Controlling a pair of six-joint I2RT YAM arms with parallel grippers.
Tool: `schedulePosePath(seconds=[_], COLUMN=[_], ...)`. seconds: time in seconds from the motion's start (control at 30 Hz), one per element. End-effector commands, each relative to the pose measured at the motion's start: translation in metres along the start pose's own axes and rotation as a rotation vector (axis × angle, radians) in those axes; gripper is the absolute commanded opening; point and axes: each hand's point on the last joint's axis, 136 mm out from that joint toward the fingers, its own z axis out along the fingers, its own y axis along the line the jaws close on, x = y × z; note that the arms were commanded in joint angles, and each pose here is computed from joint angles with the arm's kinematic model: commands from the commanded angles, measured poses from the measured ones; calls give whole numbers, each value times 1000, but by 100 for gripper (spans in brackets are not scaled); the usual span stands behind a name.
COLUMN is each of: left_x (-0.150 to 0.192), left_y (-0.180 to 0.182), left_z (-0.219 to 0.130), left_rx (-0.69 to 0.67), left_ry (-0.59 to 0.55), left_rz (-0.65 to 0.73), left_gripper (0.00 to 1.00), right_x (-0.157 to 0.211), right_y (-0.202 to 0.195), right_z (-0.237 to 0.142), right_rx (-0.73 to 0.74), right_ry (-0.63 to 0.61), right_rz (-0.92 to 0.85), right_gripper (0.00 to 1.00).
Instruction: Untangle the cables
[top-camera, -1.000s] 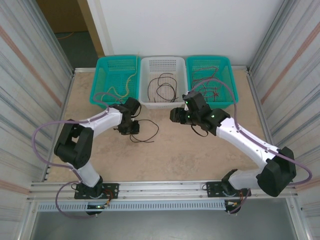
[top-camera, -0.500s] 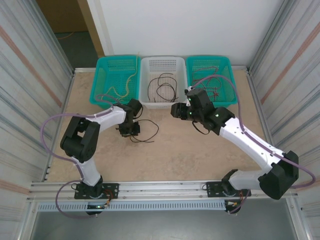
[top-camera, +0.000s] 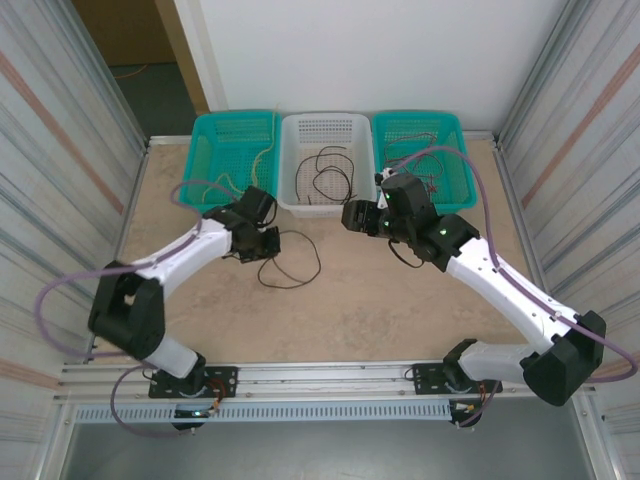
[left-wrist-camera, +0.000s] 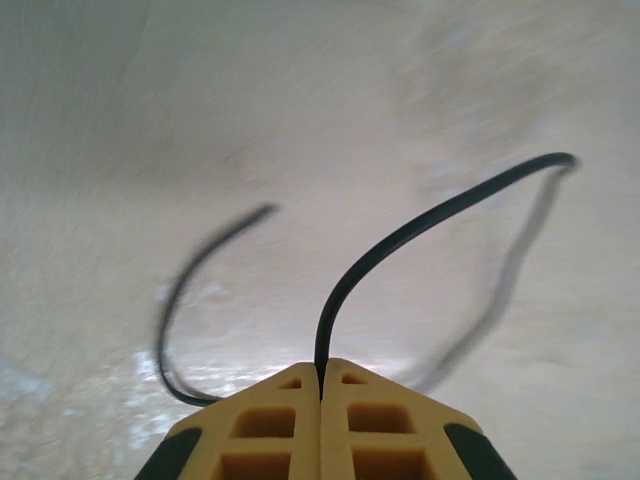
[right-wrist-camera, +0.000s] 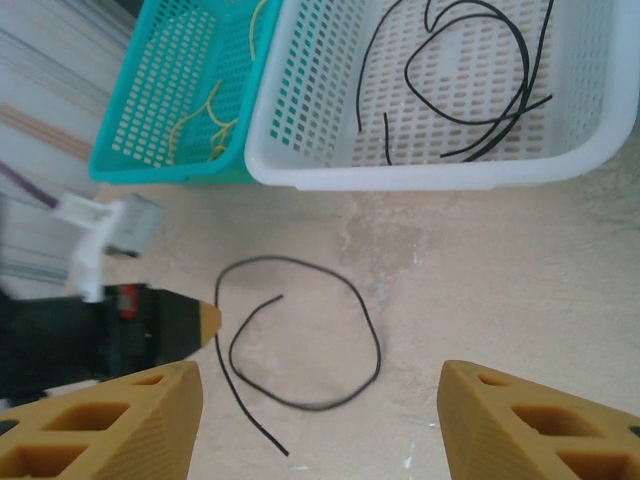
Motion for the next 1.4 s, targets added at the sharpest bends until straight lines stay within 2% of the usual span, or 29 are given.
schedulePosePath(seconds=[0.0,0.1,0.2,0.33,0.47,0.63,0.9,1.07,1.23,1.3,1.37], left_x=[-17,-26,-34,-43,-46,-49,-51,-54,-55,-54,-53], left_y=[-34,-59,-75,-77,-88,-99,-98,-97,-94,-93,-91], left_z=[-35,-65,-91,-117,-132,-147,-159,-165,-169,-168,-165], left_rx=[190,348,445,484,553,616,627,632,635,631,625], left_ry=[-120,-198,-259,-329,-335,-346,-373,-388,-396,-393,-389], left_rz=[-21,-11,7,-19,-12,11,6,3,-2,-1,-4], left_gripper=[0,0,0,0,0,0,0,0,0,0,0], right_x=[0,6,6,5,15,28,53,61,58,57,56], right_y=[23,36,51,77,95,104,117,118,117,117,117], right_z=[3,8,9,2,3,11,23,30,30,29,29], right_rx=[-73,-109,-165,-272,-330,-356,-394,-401,-391,-391,-385], right_ry=[15,40,61,93,151,233,345,385,373,369,372], right_rz=[18,14,5,-33,-97,-119,-154,-158,-169,-174,-179], right_gripper=[66,69,70,70,69,59,57,40,17,15,17])
